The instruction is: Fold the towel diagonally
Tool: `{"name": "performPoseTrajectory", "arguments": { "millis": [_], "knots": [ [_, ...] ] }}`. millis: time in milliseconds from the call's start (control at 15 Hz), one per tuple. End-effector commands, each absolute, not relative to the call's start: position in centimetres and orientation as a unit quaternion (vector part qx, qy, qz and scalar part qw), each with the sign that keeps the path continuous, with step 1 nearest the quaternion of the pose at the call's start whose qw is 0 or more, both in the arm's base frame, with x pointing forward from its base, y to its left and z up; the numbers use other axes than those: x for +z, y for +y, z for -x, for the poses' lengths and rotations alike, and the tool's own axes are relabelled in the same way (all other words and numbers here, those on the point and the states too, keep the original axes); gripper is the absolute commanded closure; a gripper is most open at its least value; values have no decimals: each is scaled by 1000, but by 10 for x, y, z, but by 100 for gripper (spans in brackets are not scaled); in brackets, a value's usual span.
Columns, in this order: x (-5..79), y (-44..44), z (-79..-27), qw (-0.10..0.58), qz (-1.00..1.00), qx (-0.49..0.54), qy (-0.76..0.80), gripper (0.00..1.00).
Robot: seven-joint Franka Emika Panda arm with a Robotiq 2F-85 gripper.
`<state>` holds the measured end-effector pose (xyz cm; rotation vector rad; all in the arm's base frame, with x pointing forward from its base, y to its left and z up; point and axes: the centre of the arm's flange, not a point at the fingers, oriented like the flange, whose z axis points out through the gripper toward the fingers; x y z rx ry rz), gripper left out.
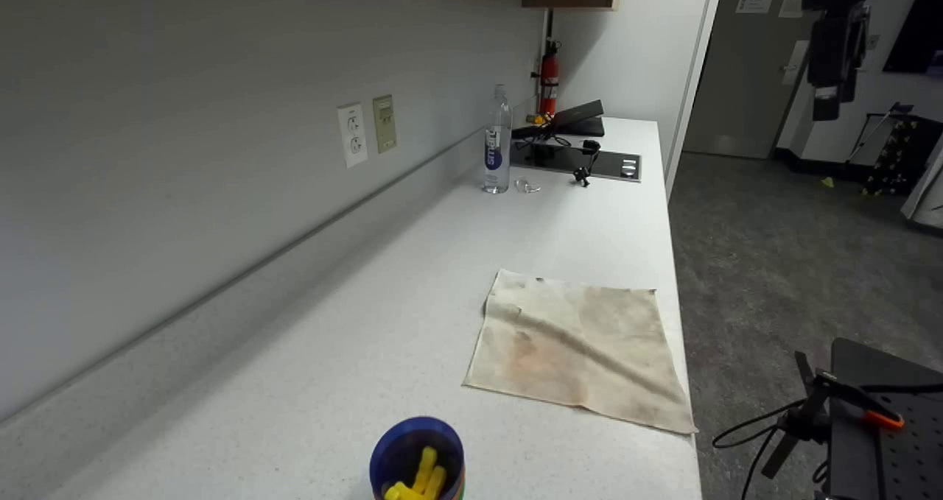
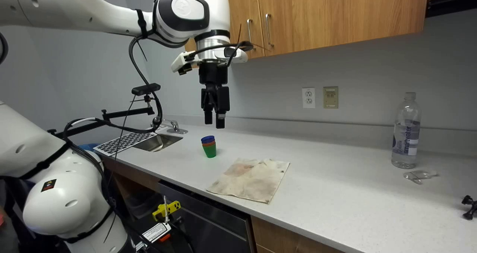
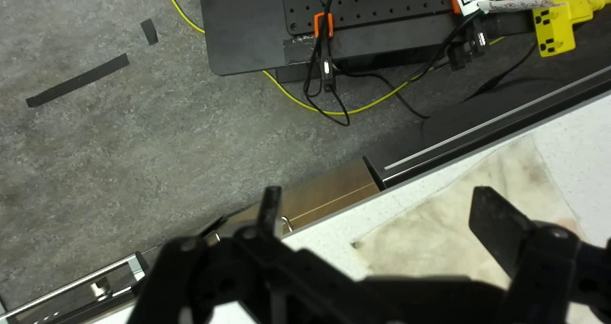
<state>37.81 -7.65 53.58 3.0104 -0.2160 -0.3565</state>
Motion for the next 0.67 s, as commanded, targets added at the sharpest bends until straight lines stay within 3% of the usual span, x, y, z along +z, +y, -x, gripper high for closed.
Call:
{"name": "performPoseTrajectory", "arguments": {
  "millis": [0, 600],
  "knots": [
    [523, -64, -387, 34, -994, -92, -54, 0],
    [455, -40, -413, -24, -998, -37, -42, 0]
  ]
}}
